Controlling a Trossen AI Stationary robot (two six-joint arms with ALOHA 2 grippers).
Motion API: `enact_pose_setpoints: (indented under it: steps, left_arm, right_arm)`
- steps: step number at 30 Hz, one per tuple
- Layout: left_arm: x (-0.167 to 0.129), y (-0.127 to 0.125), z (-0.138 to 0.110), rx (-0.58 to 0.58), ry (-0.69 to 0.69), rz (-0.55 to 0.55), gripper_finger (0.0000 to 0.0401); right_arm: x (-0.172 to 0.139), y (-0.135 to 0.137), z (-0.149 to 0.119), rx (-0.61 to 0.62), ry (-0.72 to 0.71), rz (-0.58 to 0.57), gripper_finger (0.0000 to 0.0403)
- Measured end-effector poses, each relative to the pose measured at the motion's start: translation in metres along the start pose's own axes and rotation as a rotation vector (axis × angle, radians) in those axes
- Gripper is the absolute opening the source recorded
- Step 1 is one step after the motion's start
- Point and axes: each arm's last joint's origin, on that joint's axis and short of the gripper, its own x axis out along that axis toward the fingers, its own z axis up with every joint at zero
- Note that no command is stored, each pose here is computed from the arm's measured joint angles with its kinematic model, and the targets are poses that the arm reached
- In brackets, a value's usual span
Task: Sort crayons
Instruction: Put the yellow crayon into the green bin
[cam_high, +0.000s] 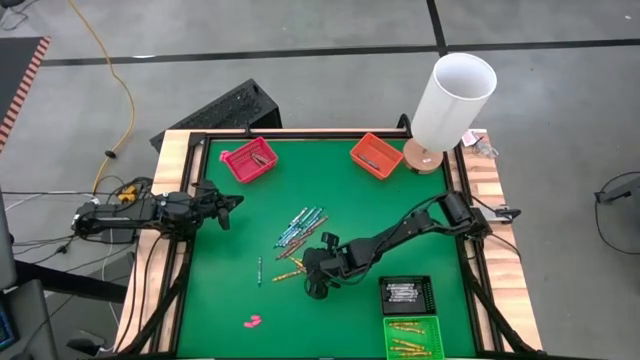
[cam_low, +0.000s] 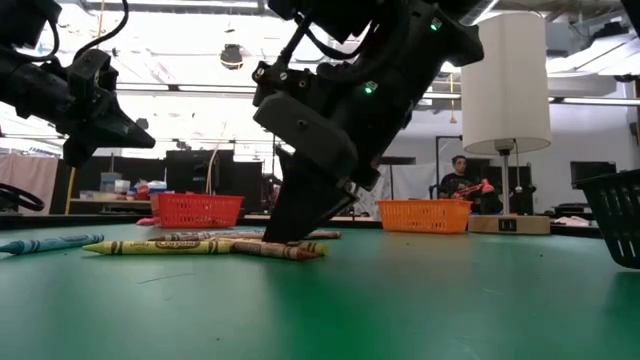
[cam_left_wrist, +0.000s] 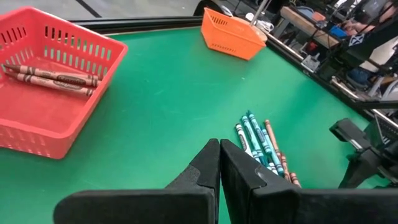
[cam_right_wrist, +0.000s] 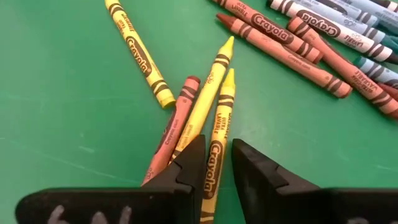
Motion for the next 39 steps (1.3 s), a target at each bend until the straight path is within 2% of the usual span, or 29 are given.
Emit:
enact_pose_setpoints:
  steps: [7,12,16,22,32,39]
  left_arm:
    - [0.000,0.000,0.000,0.000,0.000,0.000,0.0000]
    - [0.000,0.000,0.000,0.000,0.000,0.000,0.0000]
    - [0.000,0.000,0.000,0.000,0.000,0.000,0.0000]
    - [0.000,0.000,0.000,0.004,0.000,0.000,0.0000]
    - [0.000,0.000,0.000,0.004,0.000,0.000,0.0000]
    - [0.000,0.000,0.000,-0.012,0.000,0.000,0.0000]
  right_arm:
    - [0.002,-0.006,0.002,0.038,0.022,0.003,0.0088]
    - [0.003,-0.013,0.001,0.065,0.061,-0.012,0.0050]
    - [0.004,-0.016,0.003,0.082,0.080,0.028,0.0010]
    - [-0.006,-0.022,0.011,0.101,0.080,0.054,0.0007]
    - [-0.063,-0.048,0.038,0.126,0.055,0.028,0.0004]
    - [-0.135,-0.036,0.037,0.097,0.051,0.082,0.0004]
